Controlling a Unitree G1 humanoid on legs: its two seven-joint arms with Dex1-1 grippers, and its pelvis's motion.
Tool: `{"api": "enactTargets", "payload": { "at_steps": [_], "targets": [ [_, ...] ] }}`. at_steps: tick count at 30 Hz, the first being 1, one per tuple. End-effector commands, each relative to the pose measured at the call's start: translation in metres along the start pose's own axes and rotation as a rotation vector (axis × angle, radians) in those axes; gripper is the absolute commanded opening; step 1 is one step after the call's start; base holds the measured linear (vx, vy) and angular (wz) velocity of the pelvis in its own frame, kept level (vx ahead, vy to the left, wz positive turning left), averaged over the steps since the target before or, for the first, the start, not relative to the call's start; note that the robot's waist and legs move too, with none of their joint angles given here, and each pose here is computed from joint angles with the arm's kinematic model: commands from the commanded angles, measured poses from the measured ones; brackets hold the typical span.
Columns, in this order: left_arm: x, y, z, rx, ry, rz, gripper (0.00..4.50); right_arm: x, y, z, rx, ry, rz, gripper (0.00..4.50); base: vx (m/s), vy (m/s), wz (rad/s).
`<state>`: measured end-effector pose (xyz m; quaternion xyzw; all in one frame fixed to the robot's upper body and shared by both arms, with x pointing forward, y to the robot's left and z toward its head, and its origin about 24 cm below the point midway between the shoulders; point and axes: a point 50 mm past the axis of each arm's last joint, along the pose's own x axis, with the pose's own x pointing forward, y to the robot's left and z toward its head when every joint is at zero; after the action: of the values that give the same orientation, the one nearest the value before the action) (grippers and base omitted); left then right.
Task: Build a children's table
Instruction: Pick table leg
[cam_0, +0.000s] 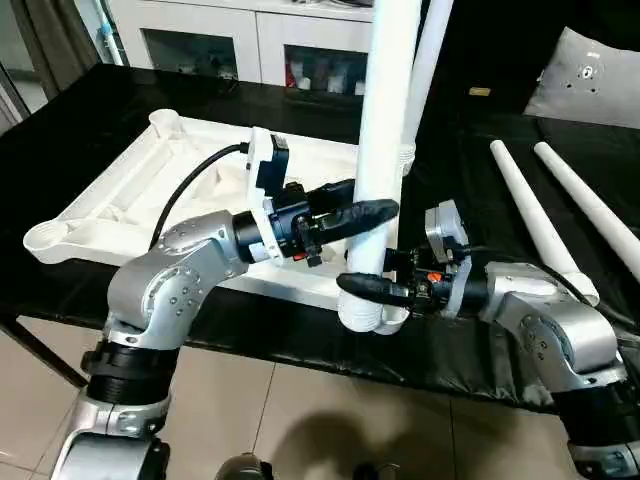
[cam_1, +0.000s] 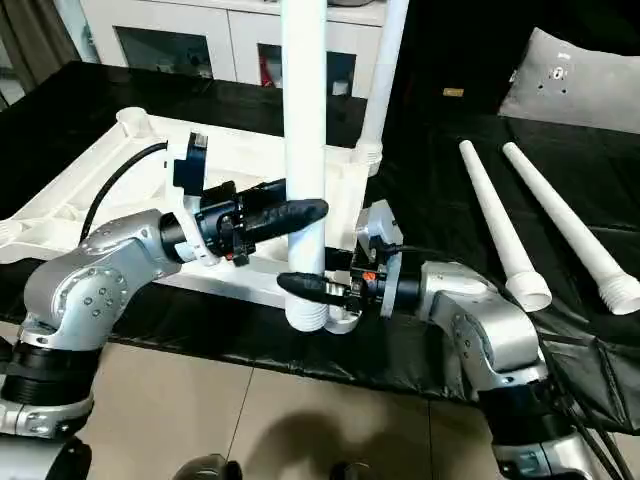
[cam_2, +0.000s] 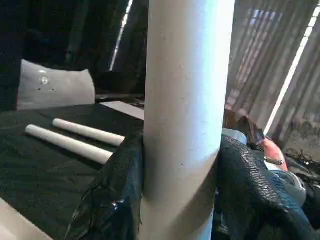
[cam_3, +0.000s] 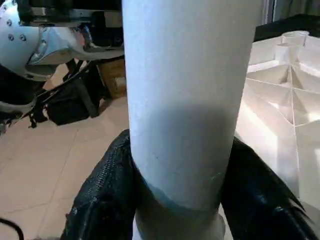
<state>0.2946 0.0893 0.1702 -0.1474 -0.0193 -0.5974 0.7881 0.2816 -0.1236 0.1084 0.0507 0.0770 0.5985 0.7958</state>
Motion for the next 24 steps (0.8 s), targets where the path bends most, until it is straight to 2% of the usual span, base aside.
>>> {"api": "enactTargets", "payload": {
  "at_steps": [1, 4, 7, 8, 10, 11, 13, 16, 19, 20, 21, 24],
  "targets": [
    [0.0, 0.007, 0.007, 0.005, -0.028, 0.069, 1.82, -0.006, -0.014, 0.008, -0.019, -0.015, -0.123, 2.58, 0.0, 0.0, 0.0],
    [0.0, 0.016, 0.01, -0.001, -0.036, 0.156, 1.82, -0.008, -0.02, 0.012, -0.015, -0.046, -0.178, 2.92, 0.0, 0.0, 0.0],
    [0.001, 0.026, 0.014, -0.035, -0.057, 0.266, 1.82, -0.011, -0.024, 0.015, -0.019, -0.083, -0.219, 3.03, 0.0, 0.0, 0.0],
    [0.0, 0.033, 0.017, -0.061, -0.068, 0.33, 1.82, -0.014, -0.03, 0.02, 0.002, -0.149, -0.284, 3.27, 0.0, 0.0, 0.0],
    [-0.001, 0.039, 0.018, -0.08, -0.074, 0.383, 1.82, -0.019, -0.038, 0.027, 0.039, -0.224, -0.373, 3.36, 0.0, 0.0, 0.0],
    [-0.001, 0.041, 0.019, -0.088, -0.076, 0.407, 1.82, -0.023, -0.042, 0.03, 0.094, -0.256, -0.396, 3.41, 0.0, 0.0, 0.0],
    [-0.002, 0.043, 0.02, -0.101, -0.078, 0.429, 1.82, -0.028, -0.045, 0.033, 0.159, -0.29, -0.412, 3.63, 0.0, 0.0, 0.0],
    [-0.002, 0.044, 0.02, -0.105, -0.078, 0.445, 1.82, -0.032, -0.045, 0.036, 0.184, -0.316, -0.412, 3.87, 0.0, 0.0, 0.0],
    [-0.001, 0.044, 0.023, -0.101, -0.08, 0.449, 1.82, -0.036, -0.043, 0.034, 0.144, -0.293, -0.404, 4.02, 0.0, 0.0, 0.0],
    [0.0, 0.043, 0.024, -0.091, -0.076, 0.441, 1.82, -0.035, -0.042, 0.031, 0.116, -0.24, -0.401, 4.28, 0.0, 0.0, 0.0],
    [0.001, 0.043, 0.024, -0.087, -0.075, 0.44, 1.82, -0.035, -0.041, 0.03, 0.108, -0.228, -0.397, 4.35, 0.0, 0.0, 0.0],
    [0.004, 0.04, 0.028, -0.023, -0.057, 0.43, 1.82, -0.027, -0.035, 0.025, 0.053, -0.116, -0.363, 4.37, 0.0, 0.0, 0.0]
  ]
}}
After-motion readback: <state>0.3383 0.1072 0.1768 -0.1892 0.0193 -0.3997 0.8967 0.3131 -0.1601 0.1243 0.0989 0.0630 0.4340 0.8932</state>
